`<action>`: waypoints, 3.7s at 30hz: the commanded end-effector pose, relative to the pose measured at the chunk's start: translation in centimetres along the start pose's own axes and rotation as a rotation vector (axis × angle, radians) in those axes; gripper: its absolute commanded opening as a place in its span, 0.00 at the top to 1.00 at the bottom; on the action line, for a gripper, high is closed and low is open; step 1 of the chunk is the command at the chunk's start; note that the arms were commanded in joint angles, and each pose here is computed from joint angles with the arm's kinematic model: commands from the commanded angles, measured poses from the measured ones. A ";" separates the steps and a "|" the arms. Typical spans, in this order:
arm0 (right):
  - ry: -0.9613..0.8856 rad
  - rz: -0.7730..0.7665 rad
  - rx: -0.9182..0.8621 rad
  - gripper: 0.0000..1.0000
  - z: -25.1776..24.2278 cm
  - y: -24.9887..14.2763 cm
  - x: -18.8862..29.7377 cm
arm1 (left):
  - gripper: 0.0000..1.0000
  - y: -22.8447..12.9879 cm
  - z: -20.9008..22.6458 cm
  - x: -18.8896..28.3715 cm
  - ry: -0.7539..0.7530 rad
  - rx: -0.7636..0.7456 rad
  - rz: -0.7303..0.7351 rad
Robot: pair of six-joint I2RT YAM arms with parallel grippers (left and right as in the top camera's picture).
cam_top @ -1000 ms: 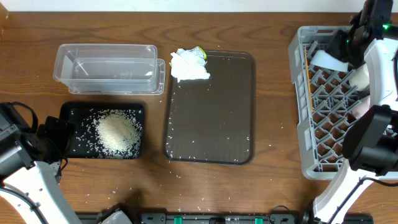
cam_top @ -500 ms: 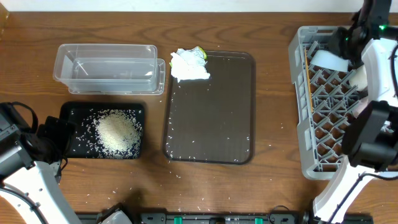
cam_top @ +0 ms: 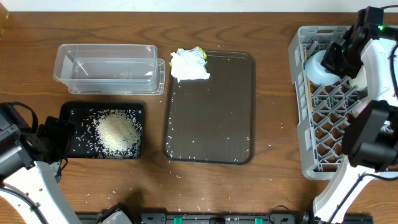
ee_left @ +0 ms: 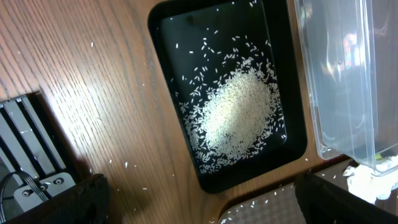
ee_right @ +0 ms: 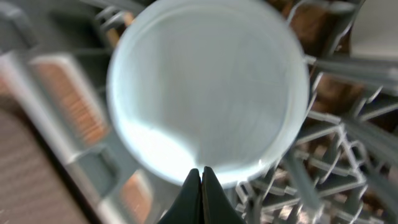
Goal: Sort waste into correct bins and load items into the dishwasher rack
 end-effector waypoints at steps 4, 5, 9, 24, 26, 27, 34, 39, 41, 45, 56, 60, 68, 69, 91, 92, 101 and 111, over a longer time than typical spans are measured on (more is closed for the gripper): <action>0.421 -0.032 0.052 0.84 3.2 -2.6 9.6 | 0.02 0.1 0.1 0.2 0.009 0.009 -0.011; 0.502 -0.018 0.066 0.54 3.8 -3.1 10.7 | 0.02 0.1 0.1 0.2 0.009 0.009 -0.011; 0.628 -0.019 0.179 0.31 6.3 -4.4 12.2 | 0.02 0.1 0.1 0.2 0.009 0.009 -0.011; 0.149 -0.075 0.575 0.01 18.0 -12.7 5.2 | 0.02 0.1 0.1 0.2 0.009 0.009 -0.011; 0.081 -0.105 0.592 0.01 18.1 -13.2 5.1 | 0.02 0.1 0.1 0.2 0.009 0.009 -0.011; 0.052 -0.120 0.591 0.01 18.0 -13.1 5.2 | 0.02 0.1 0.1 0.2 0.010 0.009 -0.011; -0.117 -0.163 0.350 0.01 13.0 -9.7 6.1 | 0.02 0.1 0.1 0.2 0.009 0.009 -0.011; -0.200 -0.096 0.171 0.01 7.7 -7.3 6.4 | 0.02 0.1 0.1 0.2 0.009 0.009 -0.011; -0.222 -0.083 0.118 0.01 5.9 -6.5 6.6 | 0.02 0.1 0.1 0.2 0.009 0.010 -0.011; -0.244 -0.091 0.043 0.01 3.3 -5.0 6.9 | 0.02 0.1 0.1 0.2 0.009 0.009 -0.011; -0.260 -0.098 -0.030 0.01 0.6 -3.8 7.3 | 0.02 -3.4 -2.1 1.2 -0.360 -0.032 0.363; -0.260 -0.097 -0.029 0.01 0.7 -3.8 7.3 | 0.02 -5.5 -5.2 2.5 -0.690 -0.324 0.486; -0.260 -0.097 -0.029 0.01 0.7 -3.8 7.3 | 0.02 -11.3 -11.9 2.8 -0.688 -0.721 0.374; -0.260 -0.097 -0.029 0.01 0.7 -3.8 7.3 | 0.02 -12.2 -12.9 2.9 -0.677 -0.767 0.336; -0.260 -0.097 -0.029 0.01 0.7 -3.8 7.3 | 0.05 -21.9 -30.6 -13.3 -0.201 -1.436 -0.277; -0.260 -0.097 -0.029 0.01 0.7 -3.8 7.3 | 0.05 -22.0 -30.8 -13.8 -0.204 -1.446 -0.281; -0.260 -0.097 -0.029 0.01 0.7 -3.8 7.3 | 0.05 -24.0 -31.9 -19.6 -0.219 -1.491 -0.253; -0.260 -0.097 -0.029 0.01 0.7 -3.8 7.3 | 0.20 -25.0 -31.3 -22.9 -0.198 -1.500 -0.186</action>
Point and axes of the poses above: each gripper's point midway between its finger pads, its own x axis back along the fingers, its own z axis along the line the jaws close on, y = z × x, the point moved 10 cm from there along x, back along the fingers, and after that the axes turned 3 degrees about -x, right-handed, at the moved point
